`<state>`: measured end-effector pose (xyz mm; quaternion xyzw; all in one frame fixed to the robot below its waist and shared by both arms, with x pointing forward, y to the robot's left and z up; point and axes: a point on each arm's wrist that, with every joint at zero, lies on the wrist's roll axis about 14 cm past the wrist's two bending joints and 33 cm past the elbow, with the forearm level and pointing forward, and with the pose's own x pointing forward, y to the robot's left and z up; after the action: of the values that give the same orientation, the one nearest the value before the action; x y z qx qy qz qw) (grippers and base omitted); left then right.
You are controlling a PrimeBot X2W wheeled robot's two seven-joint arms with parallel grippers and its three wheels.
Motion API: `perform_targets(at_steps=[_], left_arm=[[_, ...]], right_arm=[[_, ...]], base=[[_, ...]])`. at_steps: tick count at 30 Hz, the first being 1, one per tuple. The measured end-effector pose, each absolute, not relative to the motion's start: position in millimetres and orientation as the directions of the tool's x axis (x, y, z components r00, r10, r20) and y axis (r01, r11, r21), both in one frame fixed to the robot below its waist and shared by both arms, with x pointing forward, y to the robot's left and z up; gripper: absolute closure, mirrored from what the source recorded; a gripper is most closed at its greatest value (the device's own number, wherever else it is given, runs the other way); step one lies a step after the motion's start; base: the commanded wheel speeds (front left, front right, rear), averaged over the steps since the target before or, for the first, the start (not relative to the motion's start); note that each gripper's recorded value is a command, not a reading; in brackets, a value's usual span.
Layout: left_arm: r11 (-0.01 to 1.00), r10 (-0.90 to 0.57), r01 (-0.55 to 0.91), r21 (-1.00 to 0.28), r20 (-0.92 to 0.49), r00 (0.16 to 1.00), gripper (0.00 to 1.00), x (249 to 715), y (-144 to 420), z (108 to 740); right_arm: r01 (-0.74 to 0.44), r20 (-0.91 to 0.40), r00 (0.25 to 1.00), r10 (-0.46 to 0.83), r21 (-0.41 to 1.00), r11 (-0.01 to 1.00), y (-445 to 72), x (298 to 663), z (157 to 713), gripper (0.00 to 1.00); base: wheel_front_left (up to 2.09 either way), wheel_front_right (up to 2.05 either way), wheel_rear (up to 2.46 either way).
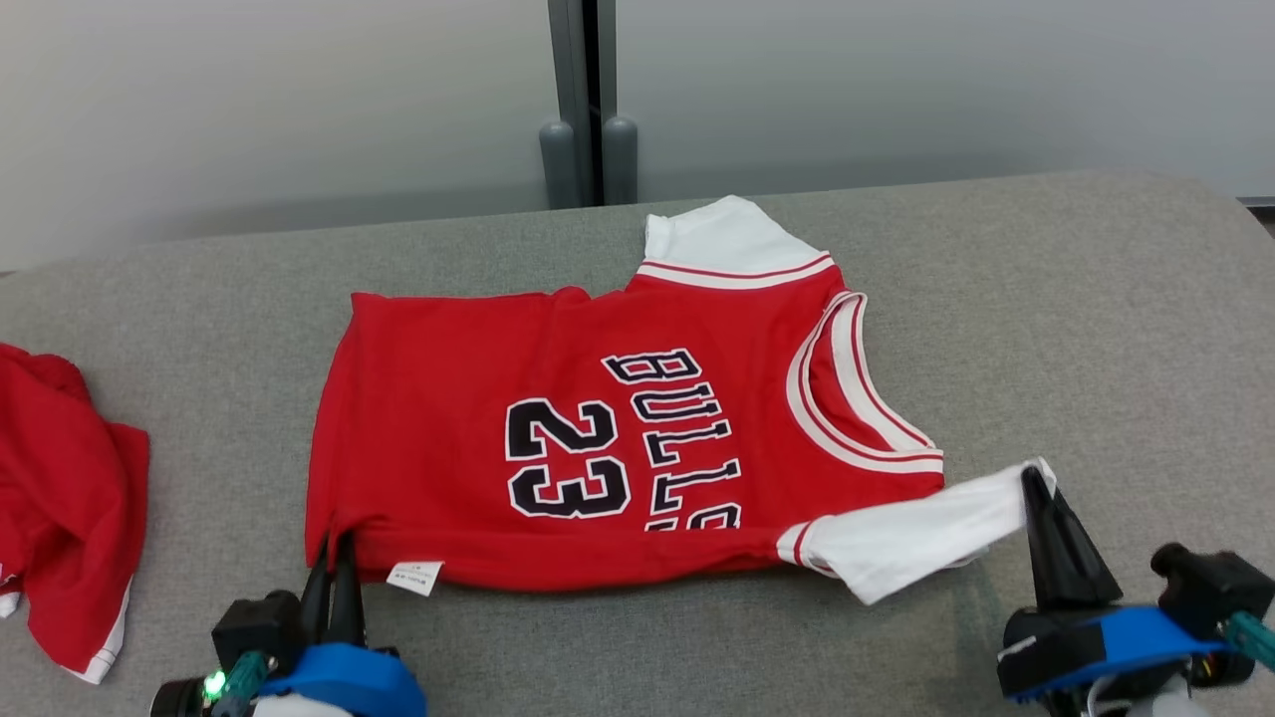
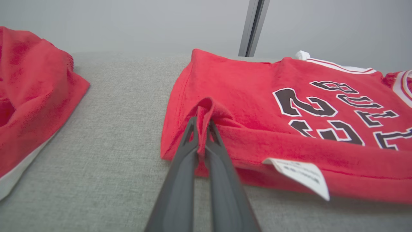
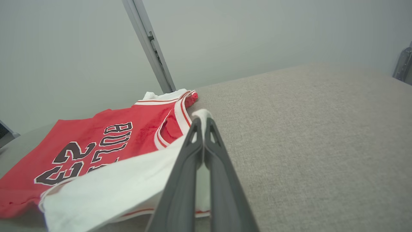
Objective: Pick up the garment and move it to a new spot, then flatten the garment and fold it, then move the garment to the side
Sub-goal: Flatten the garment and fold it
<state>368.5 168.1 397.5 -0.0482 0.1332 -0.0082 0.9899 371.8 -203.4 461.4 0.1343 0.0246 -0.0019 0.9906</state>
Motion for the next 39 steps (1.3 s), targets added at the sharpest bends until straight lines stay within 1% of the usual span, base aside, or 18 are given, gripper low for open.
perform_targets(at_steps=[6,11,16,21,24,25,26,27,28,33,39], left_arm=[[0.997,-0.052,0.033,-0.071,-0.286,0.957,1.0,404,163,389],[0.998,-0.05,0.035,-0.052,-0.313,0.949,1.0,425,166,381],[0.999,-0.049,0.04,-0.033,-0.331,0.942,1.0,437,169,374],[0.998,-0.058,0.057,-0.013,-0.315,0.947,1.0,450,169,379],[0.999,-0.05,0.049,-0.012,-0.33,0.943,1.0,450,170,374],[0.999,-0.046,0.044,-0.013,-0.335,0.941,0.8,449,171,373],[0.999,-0.039,0.038,-0.011,-0.334,0.942,0.31,450,172,373],[1.0,-0.029,0.027,-0.011,-0.332,0.943,0.0,451,173,373],[1.0,-0.02,0.016,-0.017,-0.329,0.944,0.0,451,175,374],[0.999,0.01,-0.02,-0.026,-0.334,0.943,0.0,440,181,371],[0.998,0.012,-0.034,-0.055,-0.369,0.929,0.0,415,180,360]], right_arm=[[-0.034,-0.039,0.998,0.043,0.218,0.975,-198,420,465,1.0],[-0.054,-0.047,0.997,0.063,0.181,0.982,-196,452,462,1.0],[-0.074,-0.076,0.993,0.087,0.155,0.985,-189,470,452,1.0],[-0.067,-0.089,0.993,0.081,0.15,0.986,-188,481,447,1.0],[-0.07,-0.091,0.992,0.084,0.147,0.987,-184,486,445,1.0],[-0.071,-0.091,0.992,0.085,0.146,0.987,-183,487,445,1.0],[-0.066,-0.089,0.993,0.079,0.147,0.987,-184,488,446,1.0],[-0.063,-0.09,0.993,0.077,0.143,0.988,-184,489,446,0.4],[-0.054,-0.087,0.994,0.067,0.151,0.987,-186,489,446,0.0],[-0.043,-0.031,0.998,0.049,0.152,0.987,-188,491,464,0.0],[-0.013,-0.057,0.998,0.023,0.165,0.986,-194,469,454,0.0]], base=[[0.0,0.0,0.0],[0.0,0.0,0.0],[0.0,0.0,0.0],[0.0,0.0,0.0],[0.0,0.0,0.0],[0.0,0.0,0.0],[0.0,0.0,0.0],[0.0,0.0,0.0],[0.0,0.0,0.0],[0.0,0.0,0.0],[0.0,0.0,0.0]])
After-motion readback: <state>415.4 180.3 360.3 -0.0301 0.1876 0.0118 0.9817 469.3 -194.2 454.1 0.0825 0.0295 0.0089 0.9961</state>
